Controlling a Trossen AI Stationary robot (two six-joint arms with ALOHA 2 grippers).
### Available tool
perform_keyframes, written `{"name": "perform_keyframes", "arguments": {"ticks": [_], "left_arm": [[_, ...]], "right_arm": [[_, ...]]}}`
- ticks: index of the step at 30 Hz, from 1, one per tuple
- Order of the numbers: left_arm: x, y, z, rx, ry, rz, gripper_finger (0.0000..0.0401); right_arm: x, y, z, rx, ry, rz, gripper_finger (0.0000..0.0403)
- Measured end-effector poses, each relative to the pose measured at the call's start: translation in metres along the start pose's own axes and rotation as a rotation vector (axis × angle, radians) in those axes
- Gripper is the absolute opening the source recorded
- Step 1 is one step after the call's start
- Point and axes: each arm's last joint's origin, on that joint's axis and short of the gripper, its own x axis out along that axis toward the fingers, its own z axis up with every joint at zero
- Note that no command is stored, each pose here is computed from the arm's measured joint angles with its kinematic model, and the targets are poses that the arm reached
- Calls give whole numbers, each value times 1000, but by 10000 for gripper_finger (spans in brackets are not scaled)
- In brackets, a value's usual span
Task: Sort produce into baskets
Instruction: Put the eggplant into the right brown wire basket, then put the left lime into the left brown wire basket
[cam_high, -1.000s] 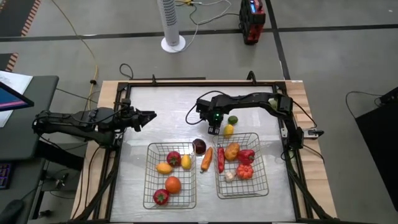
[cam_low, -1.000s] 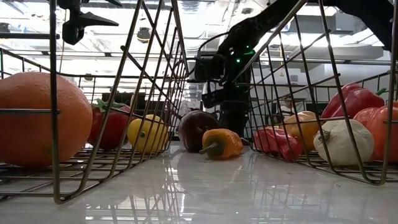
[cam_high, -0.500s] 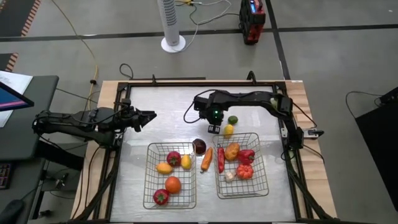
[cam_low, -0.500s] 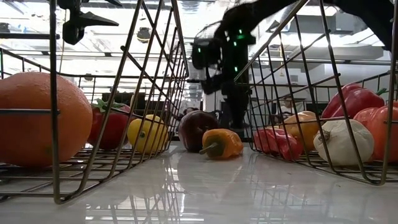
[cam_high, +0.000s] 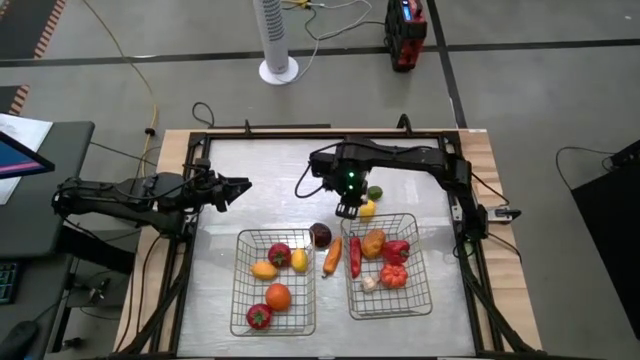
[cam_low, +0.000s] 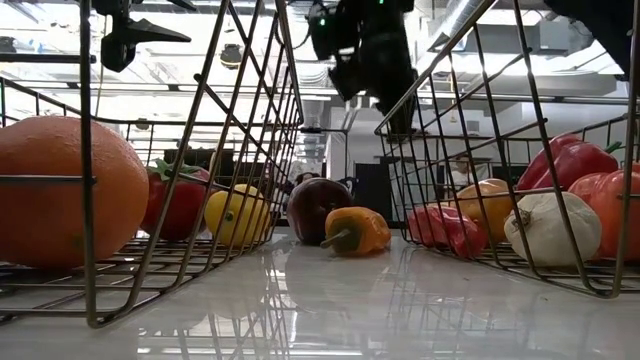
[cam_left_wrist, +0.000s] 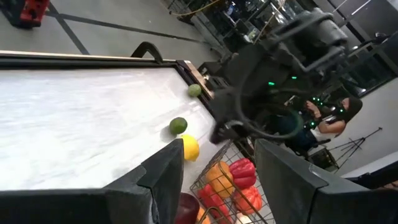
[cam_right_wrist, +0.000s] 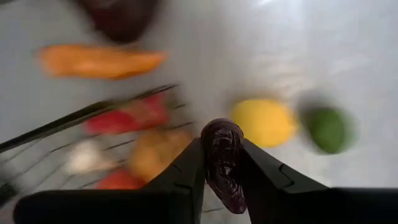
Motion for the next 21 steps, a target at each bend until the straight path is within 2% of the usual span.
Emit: {"name": "perform_keyframes", "arguments": {"ticks": [3,9,13,17,21], "left_arm": [[0,0,0,-1,0,-1,183],[0,0,0,-1,13,-11,183],[0,0,0,0,14,-9,183],[0,0,-1,-2,18,-14,183],[0,-1,-1,-3,29,-25,183]], "right_arm": [[-10,20,-12,-58,-24,86,125],[-18,44,-27,-145,-38,75,147],[-20,51,-31,-170,-43,74,171],[-18,57,-31,-191,-38,73,218],[-20,44,-28,-158,-47,23,263]]}}
